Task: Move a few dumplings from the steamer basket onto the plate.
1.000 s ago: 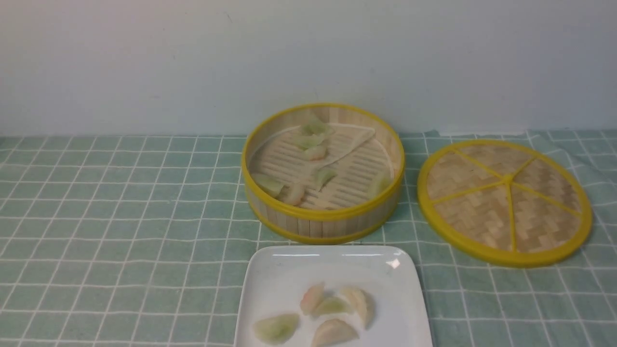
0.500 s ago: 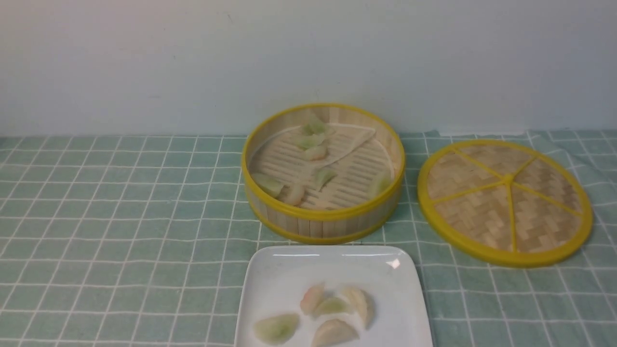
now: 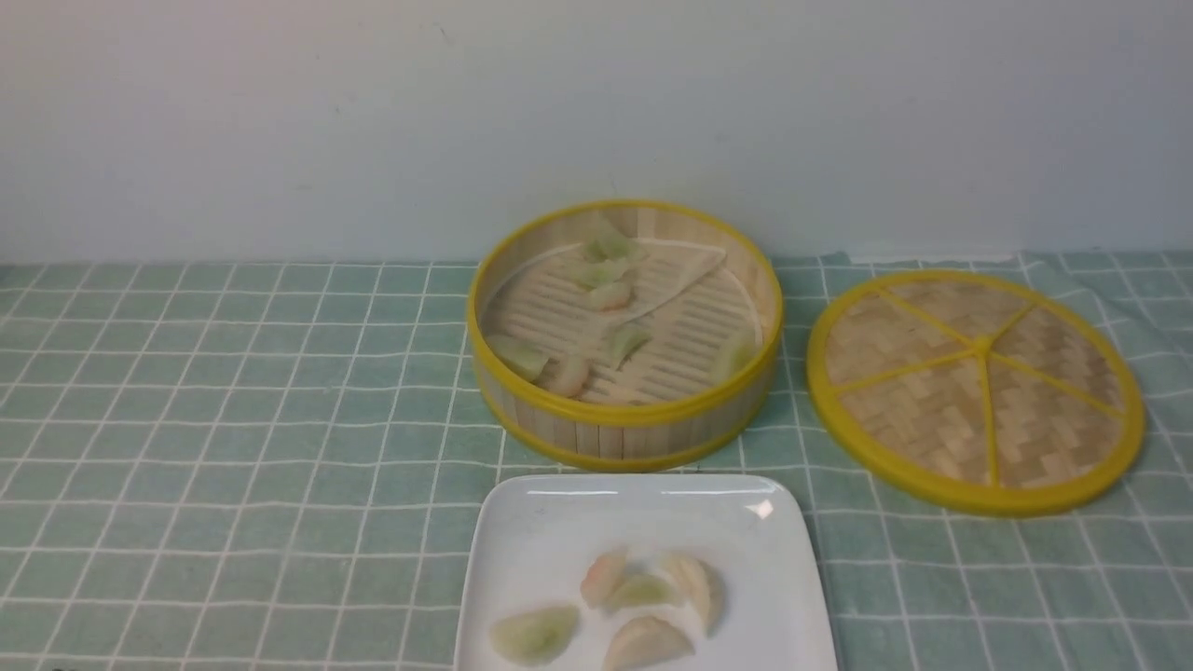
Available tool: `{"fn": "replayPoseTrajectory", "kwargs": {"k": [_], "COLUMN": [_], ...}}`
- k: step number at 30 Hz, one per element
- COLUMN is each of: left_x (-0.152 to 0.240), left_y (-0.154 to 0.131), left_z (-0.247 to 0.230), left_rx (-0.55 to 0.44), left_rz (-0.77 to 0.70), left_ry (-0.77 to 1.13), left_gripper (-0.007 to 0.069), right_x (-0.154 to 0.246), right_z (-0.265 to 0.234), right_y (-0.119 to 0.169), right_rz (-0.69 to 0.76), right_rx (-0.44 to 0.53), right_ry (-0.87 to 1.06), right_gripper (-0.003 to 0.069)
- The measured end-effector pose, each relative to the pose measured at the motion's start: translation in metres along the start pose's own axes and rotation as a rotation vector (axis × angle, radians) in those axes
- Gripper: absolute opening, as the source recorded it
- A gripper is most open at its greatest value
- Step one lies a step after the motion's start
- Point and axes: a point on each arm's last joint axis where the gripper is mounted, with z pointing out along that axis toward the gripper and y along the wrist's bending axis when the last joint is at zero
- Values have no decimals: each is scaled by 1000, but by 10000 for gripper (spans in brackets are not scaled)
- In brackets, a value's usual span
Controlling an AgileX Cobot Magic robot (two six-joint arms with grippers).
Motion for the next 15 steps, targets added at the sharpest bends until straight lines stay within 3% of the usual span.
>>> {"fn": "replayPoseTrajectory", "kwargs": {"k": [15], "left_x": [-1], "left_y": [-1], "left_z": [1], "left_rx": [14], "left_rz": [-10], "left_ry": [-24], "left_gripper": [-6], "right_x": [0], "right_z": [0], "right_y": [0], "right_rz": [0], "right_rx": [-1], "right_ry": [-1], "right_gripper": [-13]}}
